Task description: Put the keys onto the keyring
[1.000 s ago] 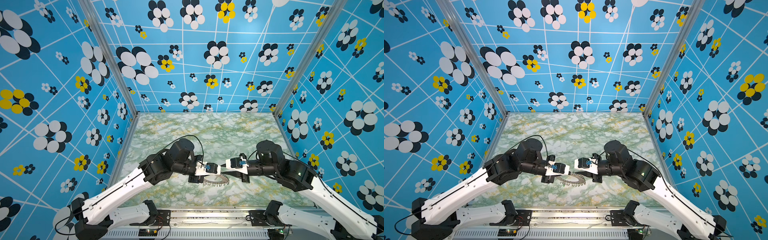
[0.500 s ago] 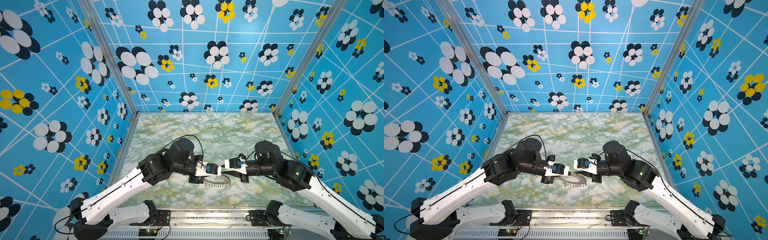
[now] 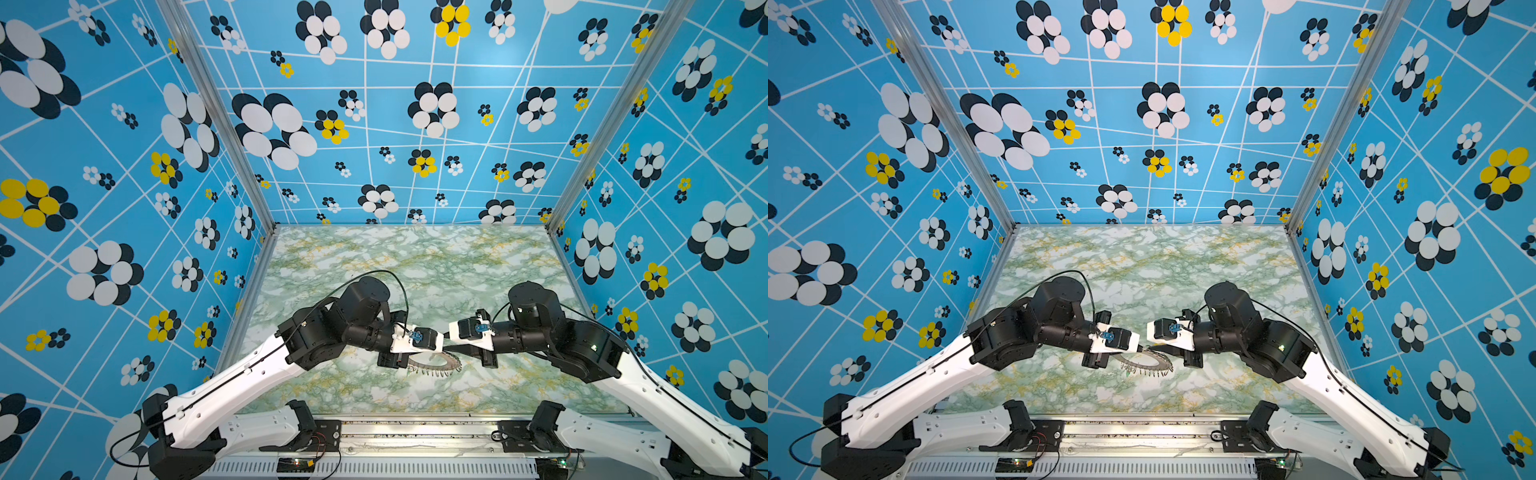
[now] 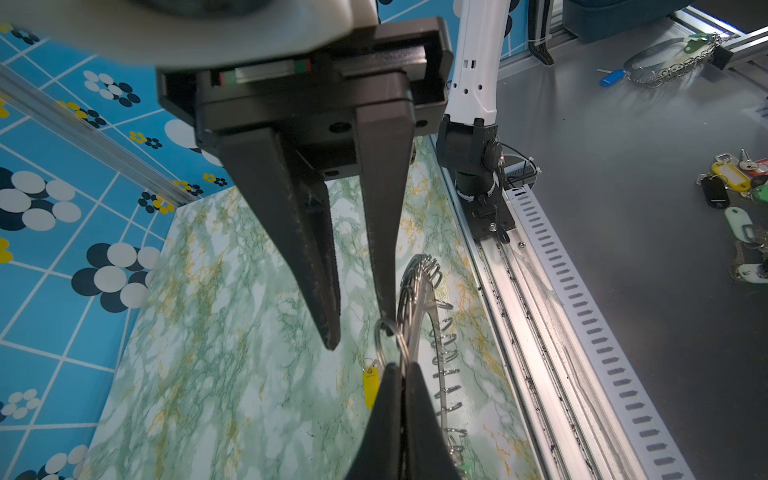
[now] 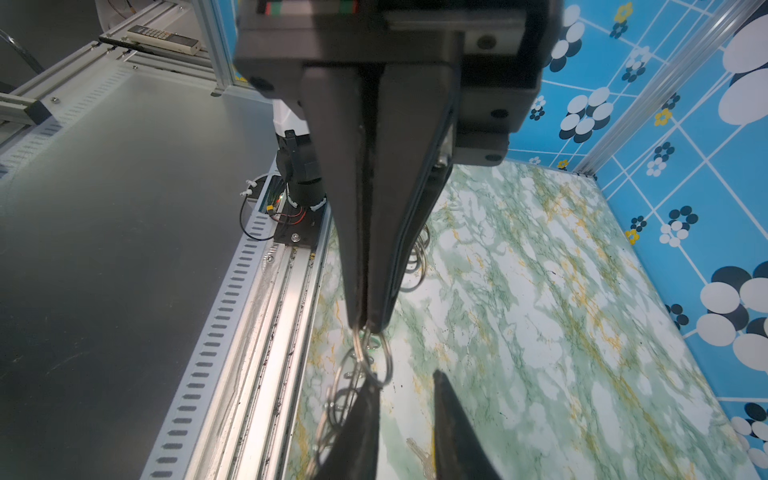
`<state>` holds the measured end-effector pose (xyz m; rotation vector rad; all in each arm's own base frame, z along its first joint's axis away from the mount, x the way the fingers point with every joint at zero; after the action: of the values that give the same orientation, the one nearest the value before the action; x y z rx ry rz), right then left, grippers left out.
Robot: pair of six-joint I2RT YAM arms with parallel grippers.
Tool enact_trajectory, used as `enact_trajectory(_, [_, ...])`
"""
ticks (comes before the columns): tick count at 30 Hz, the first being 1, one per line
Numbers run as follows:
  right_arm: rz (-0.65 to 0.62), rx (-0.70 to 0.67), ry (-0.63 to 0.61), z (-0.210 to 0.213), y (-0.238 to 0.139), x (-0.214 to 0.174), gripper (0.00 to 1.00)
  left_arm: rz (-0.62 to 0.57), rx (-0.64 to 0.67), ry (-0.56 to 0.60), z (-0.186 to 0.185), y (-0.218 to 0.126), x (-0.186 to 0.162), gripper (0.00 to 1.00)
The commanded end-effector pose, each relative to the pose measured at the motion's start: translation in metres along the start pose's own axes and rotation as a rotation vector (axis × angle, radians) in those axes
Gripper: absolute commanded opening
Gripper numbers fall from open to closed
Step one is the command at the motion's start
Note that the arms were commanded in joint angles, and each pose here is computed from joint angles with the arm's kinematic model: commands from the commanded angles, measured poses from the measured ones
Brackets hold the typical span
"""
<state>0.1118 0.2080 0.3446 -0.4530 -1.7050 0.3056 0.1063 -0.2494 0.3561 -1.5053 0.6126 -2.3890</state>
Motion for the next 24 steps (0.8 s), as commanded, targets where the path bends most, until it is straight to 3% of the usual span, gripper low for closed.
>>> enact_trajectory(1, [-0.027, 0.053, 0.005, 0.0063, -0.0013, 0.0068, 0.25, -0.037, 0.019, 0.030, 0.0047, -0.0047, 0.0122, 0.00])
enact_trajectory(14, [-0.067, 0.091, 0.022, 0.0079, -0.0001, 0.0135, 0.18, -0.022, 0.012, 0.028, 0.0051, -0.0002, 0.0082, 0.00])
enact_trajectory(20, [-0.071, 0.113, 0.030, 0.0101, 0.0018, 0.0123, 0.21, -0.020, 0.019, 0.029, 0.0061, -0.0010, 0.0083, 0.00])
enact_trajectory(24, [-0.047, 0.115, 0.040, 0.0096, 0.0042, 0.0093, 0.11, -0.027, 0.029, 0.033, 0.0068, -0.0028, 0.0101, 0.00])
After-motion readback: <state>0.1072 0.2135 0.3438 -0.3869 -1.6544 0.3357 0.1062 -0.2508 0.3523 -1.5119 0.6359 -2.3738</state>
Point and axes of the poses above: each gripper's point midway between its finger pads, its own y axis out along the fingers, its own z axis along the line the jaws close on, x = y × z, the point moved 7 cm from there along -y, back along the fingers, and after that the axes turned 6 degrees about y, right-handed, at the moved point
